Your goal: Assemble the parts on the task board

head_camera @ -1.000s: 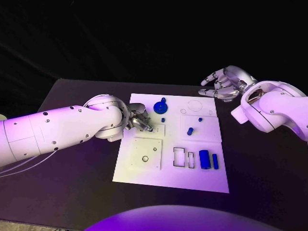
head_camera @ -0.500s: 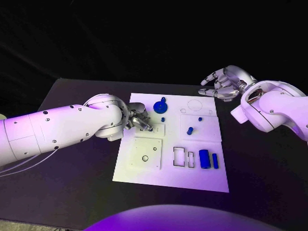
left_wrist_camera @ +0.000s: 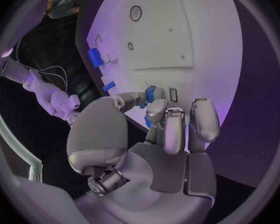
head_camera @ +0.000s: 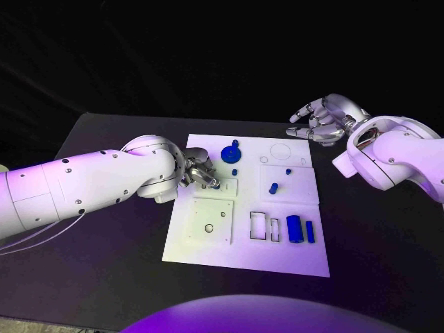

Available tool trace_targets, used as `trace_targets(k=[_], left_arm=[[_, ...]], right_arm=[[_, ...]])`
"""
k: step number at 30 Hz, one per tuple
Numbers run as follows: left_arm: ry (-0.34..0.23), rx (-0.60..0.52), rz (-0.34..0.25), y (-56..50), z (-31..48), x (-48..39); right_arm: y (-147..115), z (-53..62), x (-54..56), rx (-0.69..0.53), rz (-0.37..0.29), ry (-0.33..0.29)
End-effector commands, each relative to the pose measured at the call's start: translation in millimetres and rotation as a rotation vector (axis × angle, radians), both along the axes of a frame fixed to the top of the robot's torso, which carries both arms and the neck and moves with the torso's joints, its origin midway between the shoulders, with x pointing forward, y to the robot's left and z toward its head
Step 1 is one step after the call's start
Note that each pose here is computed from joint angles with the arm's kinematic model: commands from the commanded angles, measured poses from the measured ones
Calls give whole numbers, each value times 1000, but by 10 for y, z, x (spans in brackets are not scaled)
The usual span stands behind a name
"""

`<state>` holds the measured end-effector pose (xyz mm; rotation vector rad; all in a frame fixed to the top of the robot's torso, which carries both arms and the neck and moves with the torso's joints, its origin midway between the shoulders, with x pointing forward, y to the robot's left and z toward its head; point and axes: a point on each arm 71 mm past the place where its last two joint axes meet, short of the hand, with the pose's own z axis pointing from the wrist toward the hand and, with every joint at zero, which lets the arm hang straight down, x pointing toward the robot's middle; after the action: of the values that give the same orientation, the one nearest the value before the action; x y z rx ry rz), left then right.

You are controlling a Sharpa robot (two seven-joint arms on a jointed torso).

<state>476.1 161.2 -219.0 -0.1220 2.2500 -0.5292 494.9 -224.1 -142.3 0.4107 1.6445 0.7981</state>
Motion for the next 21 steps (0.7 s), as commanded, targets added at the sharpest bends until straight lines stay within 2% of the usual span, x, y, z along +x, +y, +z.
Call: trace_targets(k=[1, 21], left_arm=[[31, -11, -13, -40, -23, -26], [34, -15, -1, -29, -28, -10]], right_arm=[[-3, 1, 2, 1, -3, -4], [-6, -9, -1, 3, -4, 1]])
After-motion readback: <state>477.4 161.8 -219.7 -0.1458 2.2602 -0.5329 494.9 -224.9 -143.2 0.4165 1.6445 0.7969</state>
